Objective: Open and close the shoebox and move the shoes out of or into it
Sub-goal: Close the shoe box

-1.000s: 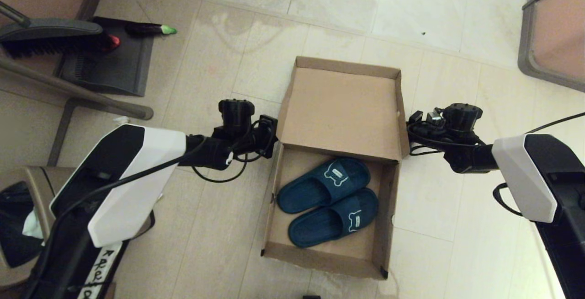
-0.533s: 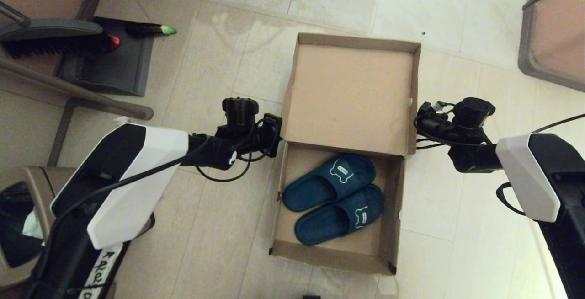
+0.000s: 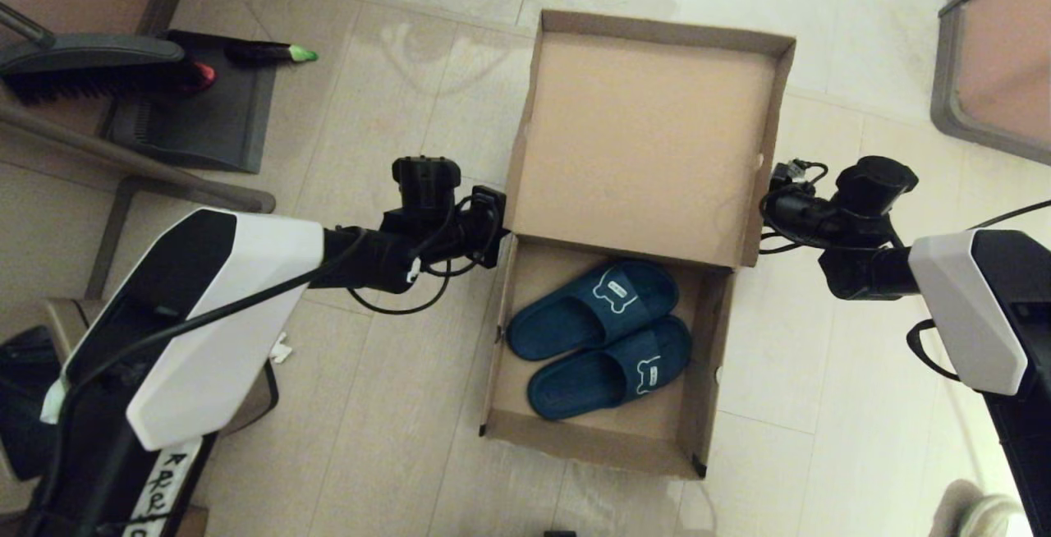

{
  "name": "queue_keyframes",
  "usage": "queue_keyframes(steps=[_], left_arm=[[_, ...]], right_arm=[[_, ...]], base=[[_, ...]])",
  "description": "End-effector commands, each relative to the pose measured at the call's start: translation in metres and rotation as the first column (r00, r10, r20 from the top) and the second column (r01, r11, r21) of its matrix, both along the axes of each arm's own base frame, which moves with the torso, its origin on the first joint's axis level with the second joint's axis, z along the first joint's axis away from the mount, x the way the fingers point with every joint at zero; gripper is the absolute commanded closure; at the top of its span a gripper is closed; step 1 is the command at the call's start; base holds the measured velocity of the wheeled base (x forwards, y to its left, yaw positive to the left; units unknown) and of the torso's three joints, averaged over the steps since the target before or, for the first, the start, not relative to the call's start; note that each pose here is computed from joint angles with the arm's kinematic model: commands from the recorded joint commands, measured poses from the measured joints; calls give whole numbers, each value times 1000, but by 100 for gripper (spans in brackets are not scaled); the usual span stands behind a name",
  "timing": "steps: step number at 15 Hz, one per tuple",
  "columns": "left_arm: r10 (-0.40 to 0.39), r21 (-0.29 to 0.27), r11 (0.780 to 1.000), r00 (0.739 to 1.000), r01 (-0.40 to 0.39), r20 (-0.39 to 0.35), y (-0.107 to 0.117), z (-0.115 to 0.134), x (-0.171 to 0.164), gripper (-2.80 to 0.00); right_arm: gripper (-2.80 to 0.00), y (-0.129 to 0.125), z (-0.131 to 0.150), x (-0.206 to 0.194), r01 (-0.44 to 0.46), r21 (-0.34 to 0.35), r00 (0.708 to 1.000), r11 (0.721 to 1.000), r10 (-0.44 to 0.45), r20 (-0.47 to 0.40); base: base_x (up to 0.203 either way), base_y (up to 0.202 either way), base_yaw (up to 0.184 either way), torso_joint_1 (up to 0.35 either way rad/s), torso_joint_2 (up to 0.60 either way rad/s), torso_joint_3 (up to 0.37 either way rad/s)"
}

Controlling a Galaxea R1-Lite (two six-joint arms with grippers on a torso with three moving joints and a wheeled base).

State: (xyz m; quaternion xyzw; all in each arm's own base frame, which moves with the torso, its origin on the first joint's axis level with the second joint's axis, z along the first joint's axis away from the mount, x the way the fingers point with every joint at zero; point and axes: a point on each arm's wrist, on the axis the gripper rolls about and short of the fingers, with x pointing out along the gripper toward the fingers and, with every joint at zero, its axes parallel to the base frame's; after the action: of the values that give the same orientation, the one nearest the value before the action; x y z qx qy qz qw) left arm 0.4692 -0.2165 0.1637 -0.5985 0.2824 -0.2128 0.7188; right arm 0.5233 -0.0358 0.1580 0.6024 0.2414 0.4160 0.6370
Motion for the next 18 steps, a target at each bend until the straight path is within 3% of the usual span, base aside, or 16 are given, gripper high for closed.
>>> queue_keyframes(steps=[1,12,18], left_arm=[[0,-11,1000,1000,0,6,0,7,-3,0],[17,7,1000,1000,-17,-13,3,12,-16,0],[35,3,999,999,-35,6,6,21,-18,0]], right_arm=[[0,-3,11,-4,-9,4,1000,1000,9,17],[0,-8,50,-21,-59,-39,994,998,62,93],[0,-6,74,-38,-158,-45,980,986,162,118]], base=[[0,0,0,0,0,0],[0,0,0,0,0,0],[0,0,0,0,0,0]])
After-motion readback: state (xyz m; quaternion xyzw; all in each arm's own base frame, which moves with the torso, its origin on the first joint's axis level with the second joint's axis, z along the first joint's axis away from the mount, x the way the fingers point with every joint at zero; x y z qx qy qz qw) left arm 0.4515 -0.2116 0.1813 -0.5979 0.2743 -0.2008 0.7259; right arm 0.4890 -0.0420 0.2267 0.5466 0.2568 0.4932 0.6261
